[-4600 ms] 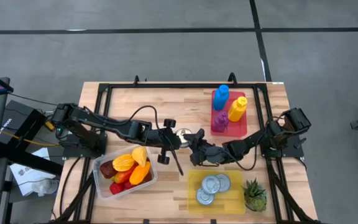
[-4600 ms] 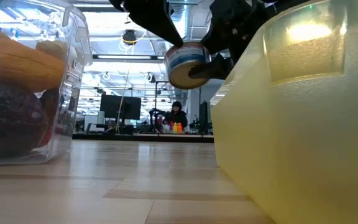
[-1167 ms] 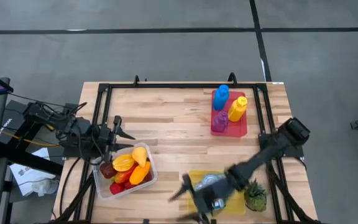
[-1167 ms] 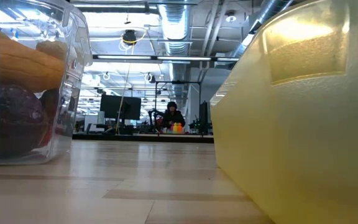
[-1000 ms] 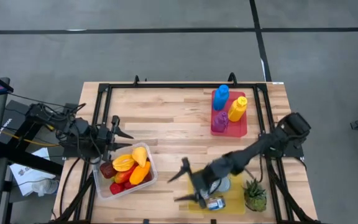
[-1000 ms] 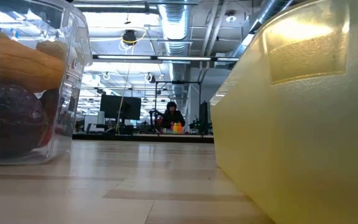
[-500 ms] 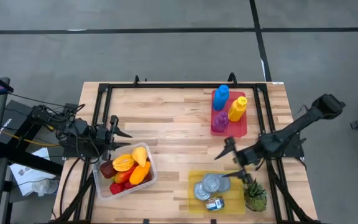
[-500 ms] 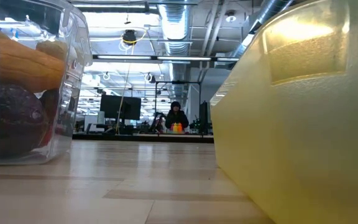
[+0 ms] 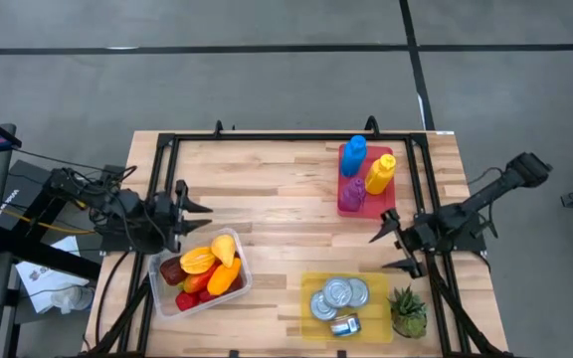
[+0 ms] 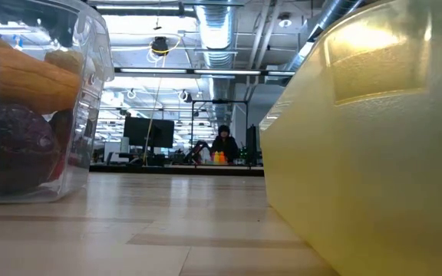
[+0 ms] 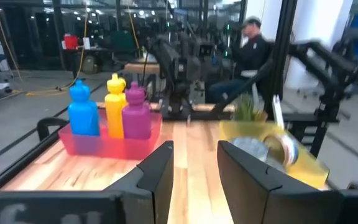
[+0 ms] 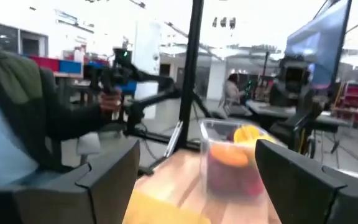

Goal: Pick & Place Food Item
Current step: Return to Home Position

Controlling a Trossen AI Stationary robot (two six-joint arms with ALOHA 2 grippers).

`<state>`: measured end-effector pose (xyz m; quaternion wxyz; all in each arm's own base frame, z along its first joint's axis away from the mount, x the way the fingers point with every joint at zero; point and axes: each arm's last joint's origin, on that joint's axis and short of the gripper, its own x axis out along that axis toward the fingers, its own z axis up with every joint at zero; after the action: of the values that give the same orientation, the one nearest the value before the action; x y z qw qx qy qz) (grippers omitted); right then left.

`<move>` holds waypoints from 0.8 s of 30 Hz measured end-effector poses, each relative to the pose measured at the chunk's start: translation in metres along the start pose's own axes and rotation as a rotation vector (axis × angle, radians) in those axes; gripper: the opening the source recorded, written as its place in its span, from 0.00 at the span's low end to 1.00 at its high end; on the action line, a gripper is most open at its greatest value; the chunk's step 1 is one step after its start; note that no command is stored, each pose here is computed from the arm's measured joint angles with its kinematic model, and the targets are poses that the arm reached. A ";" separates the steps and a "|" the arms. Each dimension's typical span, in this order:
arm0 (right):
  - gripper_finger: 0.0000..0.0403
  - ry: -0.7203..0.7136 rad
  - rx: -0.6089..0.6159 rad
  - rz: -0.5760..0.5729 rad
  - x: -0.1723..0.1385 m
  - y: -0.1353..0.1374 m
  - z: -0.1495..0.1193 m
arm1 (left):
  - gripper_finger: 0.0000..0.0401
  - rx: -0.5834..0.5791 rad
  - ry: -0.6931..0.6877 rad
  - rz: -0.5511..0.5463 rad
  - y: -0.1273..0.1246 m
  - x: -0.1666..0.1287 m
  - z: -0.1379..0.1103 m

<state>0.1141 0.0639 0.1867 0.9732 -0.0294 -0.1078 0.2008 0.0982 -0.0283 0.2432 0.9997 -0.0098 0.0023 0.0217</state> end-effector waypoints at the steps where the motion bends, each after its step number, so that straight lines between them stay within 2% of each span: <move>1: 0.77 0.008 -0.003 0.004 0.000 0.001 -0.001 | 0.29 -0.011 -0.014 -0.002 0.000 0.000 0.002; 7: 0.77 -0.015 0.005 0.052 -0.002 0.005 0.002 | 0.29 -0.041 -0.045 -0.009 -0.002 0.003 0.005; 9: 0.77 0.000 0.009 0.072 -0.002 0.007 0.000 | 0.29 -0.086 -0.042 -0.017 -0.002 0.003 0.005; 18: 0.77 0.021 0.031 0.119 -0.003 0.015 -0.001 | 0.29 -0.039 0.038 -0.173 -0.009 0.009 -0.006; 24: 0.77 0.025 0.029 0.084 -0.003 0.013 -0.001 | 0.29 -0.037 -0.077 -0.176 -0.005 0.003 -0.029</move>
<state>0.1068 0.0745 0.1836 0.9655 -0.0221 -0.0914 0.2428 0.1012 -0.0337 0.2138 0.9967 -0.0274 -0.0377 -0.0659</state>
